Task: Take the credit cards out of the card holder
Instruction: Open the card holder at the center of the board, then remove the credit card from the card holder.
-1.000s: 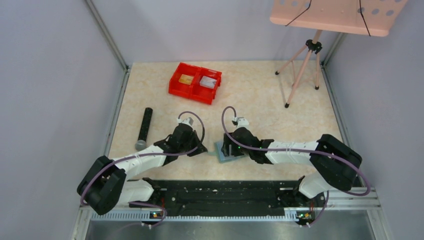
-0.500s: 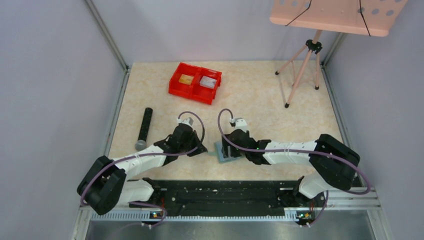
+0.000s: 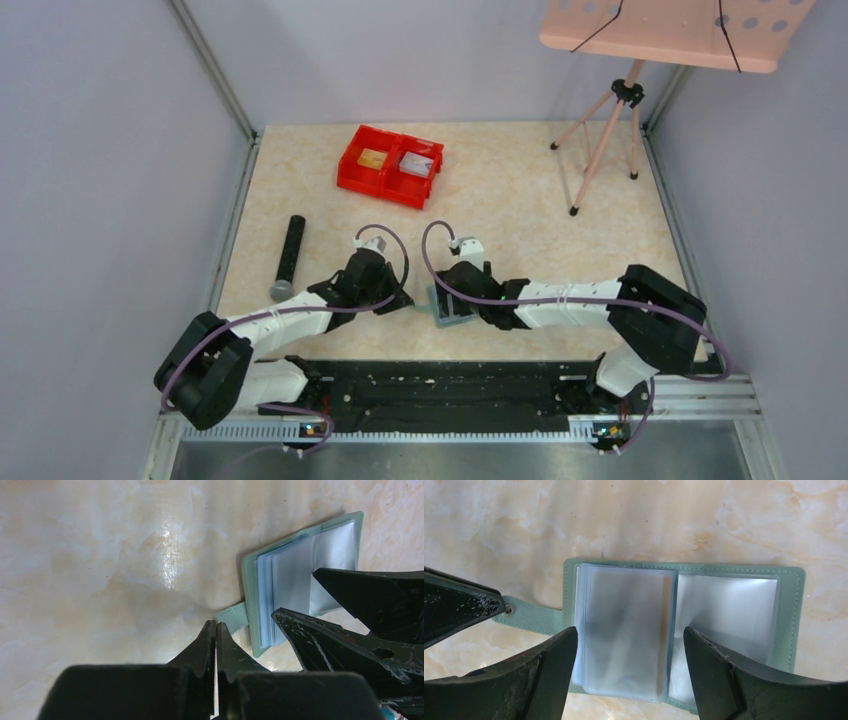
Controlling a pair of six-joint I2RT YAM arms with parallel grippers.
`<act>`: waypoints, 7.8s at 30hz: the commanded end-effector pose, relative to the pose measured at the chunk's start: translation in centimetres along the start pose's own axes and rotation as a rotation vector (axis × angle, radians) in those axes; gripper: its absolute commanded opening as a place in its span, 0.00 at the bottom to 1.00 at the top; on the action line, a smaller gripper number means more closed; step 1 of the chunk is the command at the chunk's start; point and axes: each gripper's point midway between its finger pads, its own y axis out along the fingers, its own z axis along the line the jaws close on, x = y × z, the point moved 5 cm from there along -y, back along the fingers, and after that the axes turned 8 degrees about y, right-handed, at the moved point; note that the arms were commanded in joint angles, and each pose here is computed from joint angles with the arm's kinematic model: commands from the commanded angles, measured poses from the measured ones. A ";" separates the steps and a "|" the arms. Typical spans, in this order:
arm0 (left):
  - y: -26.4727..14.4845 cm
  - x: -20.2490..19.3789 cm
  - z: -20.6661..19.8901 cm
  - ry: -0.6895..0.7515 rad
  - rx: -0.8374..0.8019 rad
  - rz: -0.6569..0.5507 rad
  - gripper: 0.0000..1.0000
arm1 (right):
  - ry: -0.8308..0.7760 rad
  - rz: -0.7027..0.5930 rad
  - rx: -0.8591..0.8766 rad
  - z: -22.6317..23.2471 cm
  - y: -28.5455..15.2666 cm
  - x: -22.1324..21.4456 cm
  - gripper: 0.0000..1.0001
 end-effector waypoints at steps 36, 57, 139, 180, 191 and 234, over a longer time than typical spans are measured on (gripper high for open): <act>0.0 0.6 -0.2 0.009 0.003 -0.026 0.00 | -0.056 -0.121 -0.160 -1.3 -3.1 2.5 0.72; -0.1 0.5 0.1 0.006 0.018 -0.025 0.00 | -0.005 -0.154 -0.196 -4.5 -5.3 3.1 0.67; 6.2 0.1 -8.6 0.151 -0.232 0.077 0.32 | 0.312 -0.042 0.298 -6.0 -5.2 3.9 0.21; 7.7 -1.3 -9.0 0.144 -0.242 0.104 0.32 | 0.360 0.068 0.179 -8.6 -1.6 -1.0 0.18; 7.6 -1.3 -9.1 0.136 -0.230 0.107 0.08 | 0.360 0.061 0.167 -8.8 -1.7 -0.9 0.18; 5.2 0.8 -6.6 0.085 -0.348 0.176 0.00 | 0.398 0.003 0.354 -6.9 -4.0 2.5 0.19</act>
